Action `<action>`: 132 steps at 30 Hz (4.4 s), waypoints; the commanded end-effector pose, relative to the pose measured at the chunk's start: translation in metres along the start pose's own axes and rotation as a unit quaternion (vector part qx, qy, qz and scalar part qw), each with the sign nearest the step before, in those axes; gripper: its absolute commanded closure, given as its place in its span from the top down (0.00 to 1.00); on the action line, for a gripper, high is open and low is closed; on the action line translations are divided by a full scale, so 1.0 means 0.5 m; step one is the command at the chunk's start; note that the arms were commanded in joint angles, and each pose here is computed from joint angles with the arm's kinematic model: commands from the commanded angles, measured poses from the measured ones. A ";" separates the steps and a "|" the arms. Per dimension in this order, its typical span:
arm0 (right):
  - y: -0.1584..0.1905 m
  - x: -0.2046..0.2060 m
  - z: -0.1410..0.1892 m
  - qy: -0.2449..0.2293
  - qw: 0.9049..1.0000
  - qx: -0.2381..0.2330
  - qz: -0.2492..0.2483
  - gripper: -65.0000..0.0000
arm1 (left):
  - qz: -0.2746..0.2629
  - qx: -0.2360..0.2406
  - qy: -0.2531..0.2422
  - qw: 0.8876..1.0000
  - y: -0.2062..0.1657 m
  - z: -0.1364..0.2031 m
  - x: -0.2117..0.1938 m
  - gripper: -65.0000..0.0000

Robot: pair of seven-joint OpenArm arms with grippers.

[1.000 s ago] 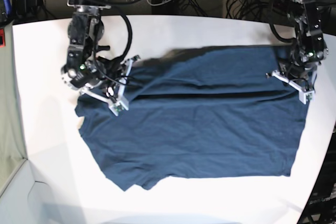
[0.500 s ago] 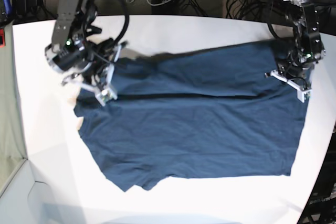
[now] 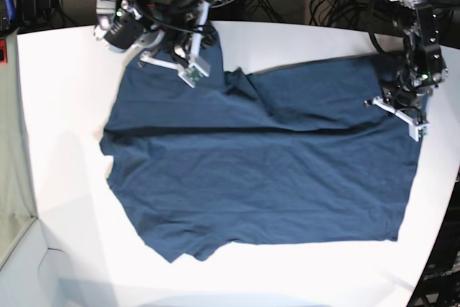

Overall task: Layout the t-shirt on the table in an organized manner, then fold the t-shirt properly
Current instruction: 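Pull the shirt layer with the right gripper away from the left gripper, then drag the shirt corners apart with both grippers to spread it flat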

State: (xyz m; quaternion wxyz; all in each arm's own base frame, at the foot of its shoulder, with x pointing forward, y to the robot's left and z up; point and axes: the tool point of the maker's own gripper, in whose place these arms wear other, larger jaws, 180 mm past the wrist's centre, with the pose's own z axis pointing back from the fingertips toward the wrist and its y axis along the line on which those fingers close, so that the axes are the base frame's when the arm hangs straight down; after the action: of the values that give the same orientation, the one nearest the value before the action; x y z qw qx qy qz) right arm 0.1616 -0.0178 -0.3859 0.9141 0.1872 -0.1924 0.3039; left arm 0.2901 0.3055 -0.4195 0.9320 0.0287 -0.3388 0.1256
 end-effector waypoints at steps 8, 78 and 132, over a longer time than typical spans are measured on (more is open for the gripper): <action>-0.029 -0.015 0.017 0.005 1.000 -0.018 0.017 0.12 | -0.062 -0.002 -0.063 0.996 0.019 0.047 0.103 0.00; -0.266 -0.124 0.089 0.035 0.990 -0.136 -0.015 0.00 | -0.136 0.001 -0.024 0.990 0.084 0.063 0.041 0.00; -0.270 -0.112 0.138 0.015 0.985 -0.171 -0.005 0.31 | -0.134 0.038 -0.003 0.990 0.127 0.130 0.036 0.01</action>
State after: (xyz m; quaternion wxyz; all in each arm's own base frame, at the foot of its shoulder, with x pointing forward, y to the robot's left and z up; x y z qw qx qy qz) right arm 0.1850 -0.1737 -0.3892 0.9392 0.0330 -0.2183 0.2628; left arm 0.2442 0.3549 -0.3693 0.9417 0.0986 -0.3213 0.0162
